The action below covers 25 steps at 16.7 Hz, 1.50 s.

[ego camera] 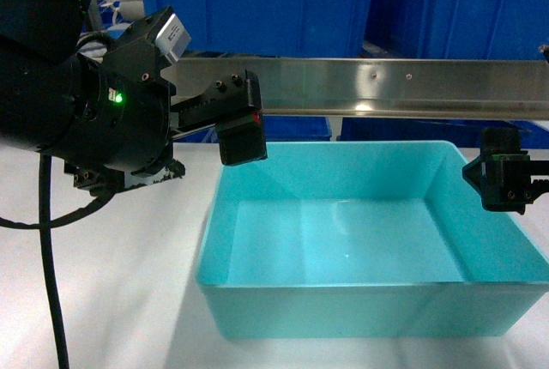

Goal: Organize blue bins on left shelf correctly

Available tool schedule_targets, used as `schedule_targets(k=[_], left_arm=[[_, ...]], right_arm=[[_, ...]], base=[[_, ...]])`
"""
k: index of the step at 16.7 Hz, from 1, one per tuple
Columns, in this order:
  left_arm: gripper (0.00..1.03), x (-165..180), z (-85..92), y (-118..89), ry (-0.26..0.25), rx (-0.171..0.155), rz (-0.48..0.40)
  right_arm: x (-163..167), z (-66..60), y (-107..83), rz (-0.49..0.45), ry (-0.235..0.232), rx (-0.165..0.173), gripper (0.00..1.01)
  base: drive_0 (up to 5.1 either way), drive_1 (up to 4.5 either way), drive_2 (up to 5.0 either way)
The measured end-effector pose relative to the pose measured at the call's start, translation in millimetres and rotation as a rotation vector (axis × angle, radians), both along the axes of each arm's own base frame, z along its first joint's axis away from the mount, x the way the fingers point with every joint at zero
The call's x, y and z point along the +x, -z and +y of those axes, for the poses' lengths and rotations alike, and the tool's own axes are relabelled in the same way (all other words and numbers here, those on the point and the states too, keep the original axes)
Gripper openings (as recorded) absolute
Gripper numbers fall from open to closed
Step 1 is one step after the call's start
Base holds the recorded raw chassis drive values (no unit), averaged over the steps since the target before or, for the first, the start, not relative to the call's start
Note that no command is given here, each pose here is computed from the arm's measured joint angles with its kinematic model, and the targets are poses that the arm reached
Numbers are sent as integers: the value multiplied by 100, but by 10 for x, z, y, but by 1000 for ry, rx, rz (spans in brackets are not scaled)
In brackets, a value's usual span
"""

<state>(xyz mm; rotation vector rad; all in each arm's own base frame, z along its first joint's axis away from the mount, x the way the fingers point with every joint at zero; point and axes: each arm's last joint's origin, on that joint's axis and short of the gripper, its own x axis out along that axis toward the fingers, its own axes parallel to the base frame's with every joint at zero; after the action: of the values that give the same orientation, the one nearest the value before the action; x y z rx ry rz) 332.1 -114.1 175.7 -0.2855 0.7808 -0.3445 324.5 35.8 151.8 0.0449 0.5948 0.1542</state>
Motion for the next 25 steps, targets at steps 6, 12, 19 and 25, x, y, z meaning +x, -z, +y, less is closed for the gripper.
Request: schedule_targets(k=[6, 12, 19, 25], left_arm=[[98, 183, -173, 184, 127, 42, 118], [98, 138, -399, 513, 202, 220, 110], [98, 238, -346, 523, 81, 326, 38], [98, 114, -482, -14, 74, 313, -116]], right_arm=[[41, 50, 249, 63, 19, -101, 98], [-50, 90, 464, 123, -5, -65, 98], [-116, 83, 522, 138, -34, -43, 98], [-270, -20, 598, 141, -32, -3, 98]], base=[[0, 0, 0], [0, 0, 0], [0, 0, 0], [0, 0, 0]])
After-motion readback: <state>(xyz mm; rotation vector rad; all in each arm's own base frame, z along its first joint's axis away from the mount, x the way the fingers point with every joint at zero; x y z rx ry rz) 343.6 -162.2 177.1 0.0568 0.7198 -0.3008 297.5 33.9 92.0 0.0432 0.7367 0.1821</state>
